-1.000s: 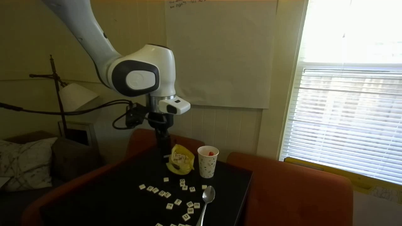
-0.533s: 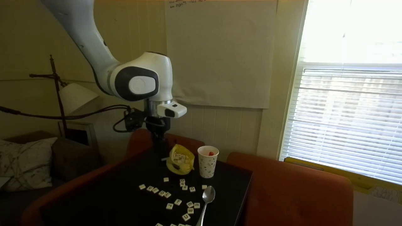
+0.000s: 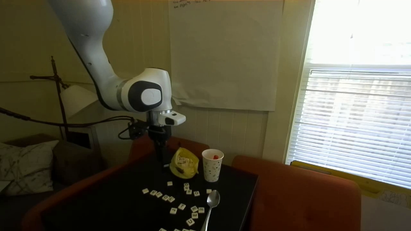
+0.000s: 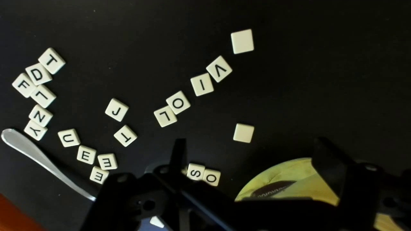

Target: Put one letter block inside the yellow bag

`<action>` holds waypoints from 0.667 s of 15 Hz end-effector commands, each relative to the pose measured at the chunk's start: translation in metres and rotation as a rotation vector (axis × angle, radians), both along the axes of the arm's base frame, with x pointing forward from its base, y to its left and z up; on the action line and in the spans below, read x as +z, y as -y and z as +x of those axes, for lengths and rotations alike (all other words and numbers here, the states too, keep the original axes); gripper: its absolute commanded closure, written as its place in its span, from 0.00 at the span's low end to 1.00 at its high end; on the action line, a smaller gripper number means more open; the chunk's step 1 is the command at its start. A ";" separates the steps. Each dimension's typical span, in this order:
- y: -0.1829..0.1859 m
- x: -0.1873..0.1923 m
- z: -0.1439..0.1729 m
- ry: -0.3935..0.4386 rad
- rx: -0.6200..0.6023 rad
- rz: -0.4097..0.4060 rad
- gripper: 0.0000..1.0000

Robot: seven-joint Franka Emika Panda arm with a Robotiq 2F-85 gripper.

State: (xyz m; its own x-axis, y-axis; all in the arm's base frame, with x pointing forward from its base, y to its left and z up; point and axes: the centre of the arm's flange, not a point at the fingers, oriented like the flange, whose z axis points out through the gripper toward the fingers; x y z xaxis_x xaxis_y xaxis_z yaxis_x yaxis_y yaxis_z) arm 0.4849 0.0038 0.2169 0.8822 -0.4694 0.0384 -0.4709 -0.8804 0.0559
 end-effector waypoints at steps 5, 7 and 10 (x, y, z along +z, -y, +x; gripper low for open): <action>-0.003 -0.045 0.018 0.062 -0.079 0.058 0.00; 0.001 -0.053 0.019 0.087 -0.100 0.067 0.00; 0.008 -0.062 0.019 0.110 -0.127 0.076 0.00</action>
State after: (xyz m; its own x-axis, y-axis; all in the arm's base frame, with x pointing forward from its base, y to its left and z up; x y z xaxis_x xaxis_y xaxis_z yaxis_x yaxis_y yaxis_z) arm 0.4977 0.0005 0.1681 0.8230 -0.5624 0.0797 -0.5610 -0.8268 -0.0405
